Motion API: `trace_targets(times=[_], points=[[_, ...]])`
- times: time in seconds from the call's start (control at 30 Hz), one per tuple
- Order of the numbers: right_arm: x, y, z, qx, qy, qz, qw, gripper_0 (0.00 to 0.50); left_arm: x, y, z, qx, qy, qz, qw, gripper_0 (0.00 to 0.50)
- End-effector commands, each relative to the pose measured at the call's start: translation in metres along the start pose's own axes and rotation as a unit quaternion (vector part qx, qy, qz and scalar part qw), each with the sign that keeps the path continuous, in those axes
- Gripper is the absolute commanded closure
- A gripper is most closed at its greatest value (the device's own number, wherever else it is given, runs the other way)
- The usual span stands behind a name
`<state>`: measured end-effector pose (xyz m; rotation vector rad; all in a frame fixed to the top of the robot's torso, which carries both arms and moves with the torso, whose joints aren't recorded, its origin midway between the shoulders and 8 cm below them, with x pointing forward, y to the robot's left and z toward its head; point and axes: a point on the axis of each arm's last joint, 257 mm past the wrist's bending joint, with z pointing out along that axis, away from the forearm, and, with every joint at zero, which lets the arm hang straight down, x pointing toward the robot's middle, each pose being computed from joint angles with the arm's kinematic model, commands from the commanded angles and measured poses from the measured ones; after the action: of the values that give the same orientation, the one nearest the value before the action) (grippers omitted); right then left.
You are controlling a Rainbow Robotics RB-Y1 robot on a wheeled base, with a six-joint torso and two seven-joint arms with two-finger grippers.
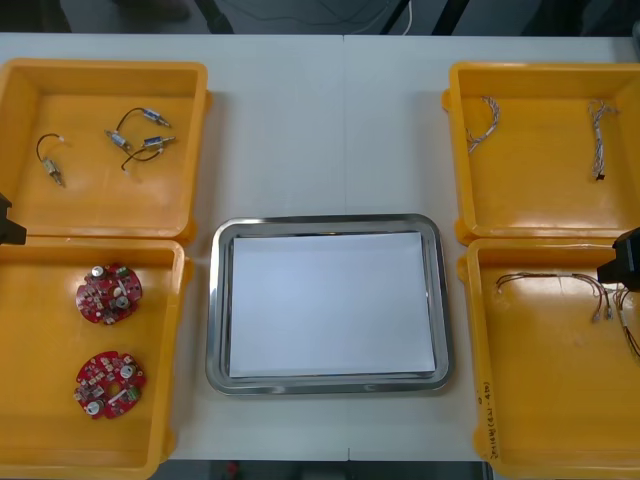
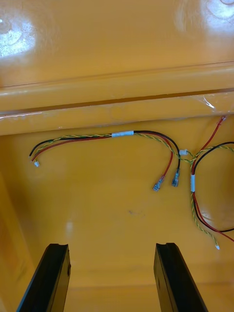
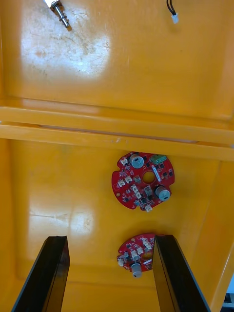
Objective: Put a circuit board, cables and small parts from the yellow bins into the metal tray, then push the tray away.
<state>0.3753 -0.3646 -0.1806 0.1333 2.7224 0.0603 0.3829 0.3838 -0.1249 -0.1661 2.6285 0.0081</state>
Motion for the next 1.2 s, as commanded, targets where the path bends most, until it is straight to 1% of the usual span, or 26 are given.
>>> trace_targets(times=[0.03, 1.2], points=[[0.0001, -0.0107, -0.0061, 0.019, 0.001, -0.016, 1.000, 0.000, -0.0047, 0.0157, -0.0147, -0.025, -0.012, 0.046, 0.9985, 0.000], [0.0001, -0.0107, -0.0061, 0.019, 0.001, -0.016, 1.000, 0.000, -0.0047, 0.0157, -0.0147, -0.025, -0.012, 0.046, 0.9985, 0.000]])
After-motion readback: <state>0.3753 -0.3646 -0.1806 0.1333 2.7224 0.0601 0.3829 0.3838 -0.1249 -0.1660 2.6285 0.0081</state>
